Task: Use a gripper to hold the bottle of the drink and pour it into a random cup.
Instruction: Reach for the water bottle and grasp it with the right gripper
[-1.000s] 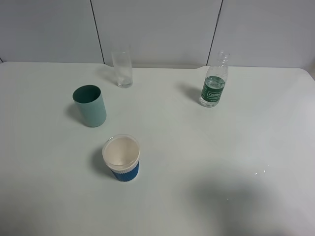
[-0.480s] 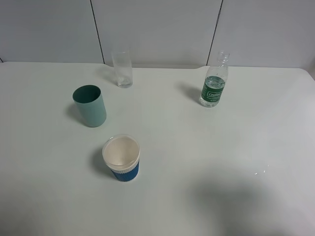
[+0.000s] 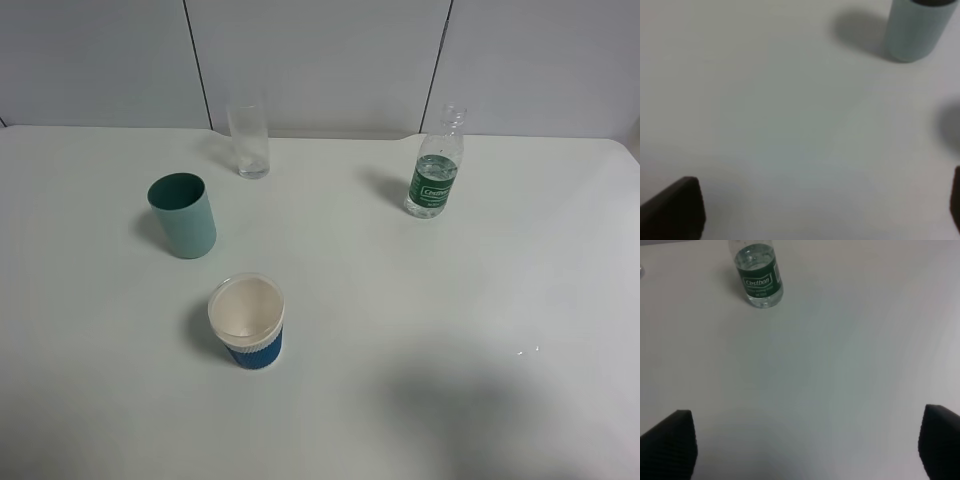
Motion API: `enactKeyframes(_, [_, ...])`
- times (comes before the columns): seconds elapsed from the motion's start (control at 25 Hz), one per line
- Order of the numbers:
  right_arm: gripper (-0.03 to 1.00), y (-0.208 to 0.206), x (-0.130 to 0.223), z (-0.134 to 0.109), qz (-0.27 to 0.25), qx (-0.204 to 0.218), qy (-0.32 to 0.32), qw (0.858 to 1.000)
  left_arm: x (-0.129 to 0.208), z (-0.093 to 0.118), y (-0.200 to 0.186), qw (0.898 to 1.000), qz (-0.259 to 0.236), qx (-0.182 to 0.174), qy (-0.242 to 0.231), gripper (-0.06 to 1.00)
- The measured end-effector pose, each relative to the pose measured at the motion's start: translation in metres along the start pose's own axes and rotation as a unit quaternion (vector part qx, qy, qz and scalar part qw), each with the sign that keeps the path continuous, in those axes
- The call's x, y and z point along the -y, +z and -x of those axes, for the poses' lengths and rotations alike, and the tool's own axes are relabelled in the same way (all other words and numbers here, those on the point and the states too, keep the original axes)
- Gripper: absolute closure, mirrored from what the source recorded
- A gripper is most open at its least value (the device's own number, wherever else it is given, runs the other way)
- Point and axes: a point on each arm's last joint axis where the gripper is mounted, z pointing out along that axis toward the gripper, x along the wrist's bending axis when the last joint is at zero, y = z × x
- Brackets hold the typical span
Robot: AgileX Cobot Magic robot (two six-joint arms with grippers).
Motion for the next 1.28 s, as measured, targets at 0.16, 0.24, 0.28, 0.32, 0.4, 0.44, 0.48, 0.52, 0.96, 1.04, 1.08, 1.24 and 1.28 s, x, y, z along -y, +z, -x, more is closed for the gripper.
enactKeyframes(0.16, [0.09, 0.006, -0.003, 0.000, -0.022, 0.001, 0.002, 1.000, 0.000, 0.000, 0.000, 1.000, 0.000, 0.000, 0.000, -0.05])
enactKeyframes(0.24, [0.09, 0.011, -0.006, 0.000, -0.040, 0.002, 0.003, 0.999, 0.000, 0.000, 0.000, 1.000, 0.000, 0.000, 0.000, -0.05])
enactKeyframes(0.28, [0.09, 0.012, -0.009, 0.000, -0.043, 0.003, 0.003, 0.999, 0.000, 0.000, 0.000, 1.000, 0.000, 0.000, 0.000, -0.05])
enactKeyframes(0.32, [0.09, 0.014, -0.013, 0.000, -0.044, 0.003, 0.004, 0.999, 0.000, 0.000, 0.000, 1.000, 0.000, 0.000, 0.000, -0.05])
enactKeyframes(0.4, [0.09, 0.017, -0.024, 0.000, -0.024, 0.003, 0.004, 1.000, 0.000, 0.000, 0.000, 1.000, 0.000, 0.000, 0.000, -0.05])
enactKeyframes(0.44, [0.09, 0.020, -0.029, 0.000, -0.014, 0.003, 0.004, 1.000, 0.000, 0.000, 0.000, 1.000, 0.000, 0.000, 0.000, -0.05])
enactKeyframes(0.48, [0.09, 0.023, -0.033, 0.000, -0.009, 0.004, 0.003, 1.000, 0.000, 0.000, 0.000, 1.000, 0.000, 0.000, 0.000, -0.05])
enactKeyframes(0.52, [0.09, 0.026, -0.037, 0.000, -0.006, 0.004, 0.001, 1.000, 0.000, 0.000, 0.000, 1.000, 0.000, 0.000, 0.000, -0.05])
enactKeyframes(0.96, [0.09, 0.076, -0.065, 0.006, -0.023, 0.027, -0.019, 0.999, 0.000, 0.000, 0.000, 1.000, 0.000, 0.000, 0.000, -0.05])
enactKeyframes(1.04, [0.09, 0.086, -0.068, 0.007, -0.028, 0.028, -0.020, 0.999, 0.000, 0.000, 0.000, 1.000, 0.000, 0.000, 0.000, -0.05])
enactKeyframes(1.08, [0.09, 0.092, -0.070, 0.007, -0.030, 0.028, -0.019, 0.999, 0.000, 0.000, 0.000, 1.000, 0.000, 0.000, 0.000, -0.05])
enactKeyframes(1.24, [0.09, 0.110, -0.075, 0.008, -0.033, 0.029, -0.019, 0.999, 0.000, 0.000, 0.000, 1.000, 0.000, 0.000, 0.000, -0.05])
enactKeyframes(1.28, [0.09, 0.114, -0.076, 0.008, -0.031, 0.030, -0.020, 0.999, 0.000, 0.000, 0.000, 1.000, 0.000, 0.000, 0.000, -0.05])
